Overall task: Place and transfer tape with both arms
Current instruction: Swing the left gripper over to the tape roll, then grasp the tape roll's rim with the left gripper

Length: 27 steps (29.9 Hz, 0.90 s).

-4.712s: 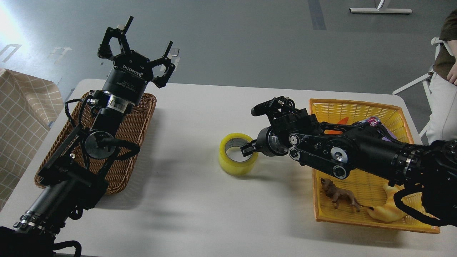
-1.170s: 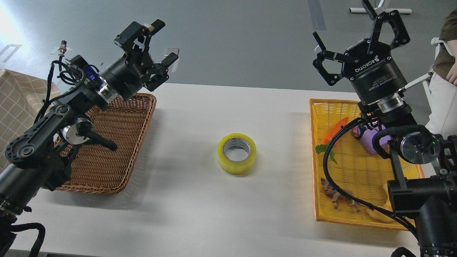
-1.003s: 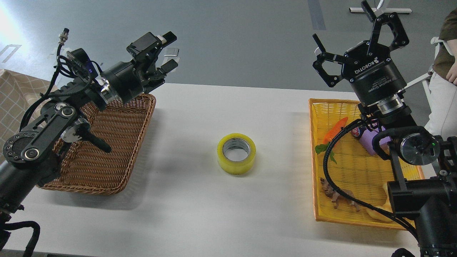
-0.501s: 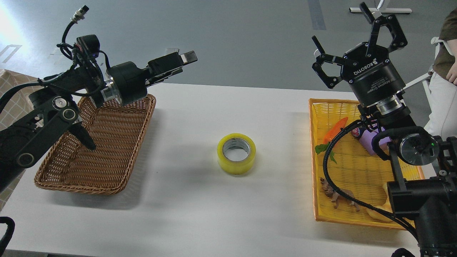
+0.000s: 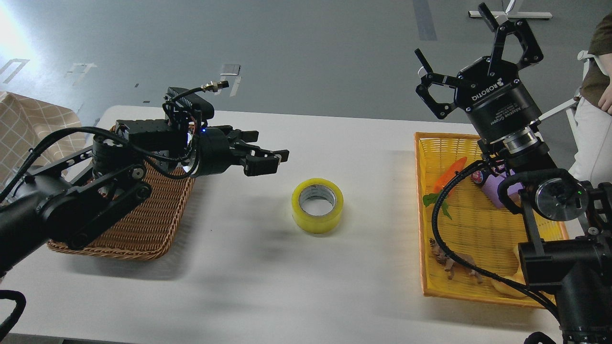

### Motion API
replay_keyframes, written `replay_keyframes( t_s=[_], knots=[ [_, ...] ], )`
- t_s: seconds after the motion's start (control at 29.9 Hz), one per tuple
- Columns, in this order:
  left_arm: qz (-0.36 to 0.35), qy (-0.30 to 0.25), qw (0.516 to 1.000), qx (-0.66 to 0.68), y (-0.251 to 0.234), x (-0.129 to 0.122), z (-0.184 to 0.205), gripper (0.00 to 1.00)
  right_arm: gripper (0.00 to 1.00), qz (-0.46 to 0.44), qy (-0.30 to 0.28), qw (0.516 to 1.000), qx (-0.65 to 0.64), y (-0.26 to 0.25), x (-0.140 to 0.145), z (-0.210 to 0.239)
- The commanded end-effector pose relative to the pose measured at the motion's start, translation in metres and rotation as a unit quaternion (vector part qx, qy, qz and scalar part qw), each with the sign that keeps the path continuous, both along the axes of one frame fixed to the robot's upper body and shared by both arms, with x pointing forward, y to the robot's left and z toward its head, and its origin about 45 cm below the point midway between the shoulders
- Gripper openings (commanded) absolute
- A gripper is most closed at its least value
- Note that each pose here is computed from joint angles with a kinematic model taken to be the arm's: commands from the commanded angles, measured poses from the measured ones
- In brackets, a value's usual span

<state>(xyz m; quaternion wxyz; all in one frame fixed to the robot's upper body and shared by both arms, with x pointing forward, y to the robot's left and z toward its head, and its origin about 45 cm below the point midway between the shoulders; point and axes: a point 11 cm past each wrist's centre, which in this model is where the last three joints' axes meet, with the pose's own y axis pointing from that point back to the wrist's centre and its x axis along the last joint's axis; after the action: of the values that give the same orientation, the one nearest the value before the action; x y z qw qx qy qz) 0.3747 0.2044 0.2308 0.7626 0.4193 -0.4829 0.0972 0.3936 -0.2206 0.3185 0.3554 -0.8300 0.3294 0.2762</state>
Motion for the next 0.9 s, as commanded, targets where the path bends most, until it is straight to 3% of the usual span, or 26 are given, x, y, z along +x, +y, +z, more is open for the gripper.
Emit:
replay_keyframes(
  t_s=[0.0,0.23,0.53,0.57,0.87],
  knots=[
    [0.007,-0.002,1.0,0.019,-0.016,-0.002,-0.012,0.98,1.0,0.0,-0.001,1.0,-0.002,0.0,0.0,0.001],
    [0.028,-0.018,0.999,0.031,-0.036,0.004,-0.012,0.98,1.0,0.011,0.001,1.0,-0.01,0.009,-0.001,-0.002],
    [0.001,0.023,0.998,0.054,-0.06,-0.011,-0.05,0.95,1.0,0.01,0.004,1.0,-0.01,0.008,-0.001,-0.004],
    [0.001,0.028,0.998,0.052,-0.064,-0.011,-0.054,0.91,1.0,0.01,0.005,1.0,-0.01,0.008,-0.002,-0.005],
    [0.024,0.046,0.997,0.06,-0.064,-0.005,-0.07,0.91,1.0,0.011,0.005,1.0,-0.011,0.008,-0.001,-0.005]
  ],
)
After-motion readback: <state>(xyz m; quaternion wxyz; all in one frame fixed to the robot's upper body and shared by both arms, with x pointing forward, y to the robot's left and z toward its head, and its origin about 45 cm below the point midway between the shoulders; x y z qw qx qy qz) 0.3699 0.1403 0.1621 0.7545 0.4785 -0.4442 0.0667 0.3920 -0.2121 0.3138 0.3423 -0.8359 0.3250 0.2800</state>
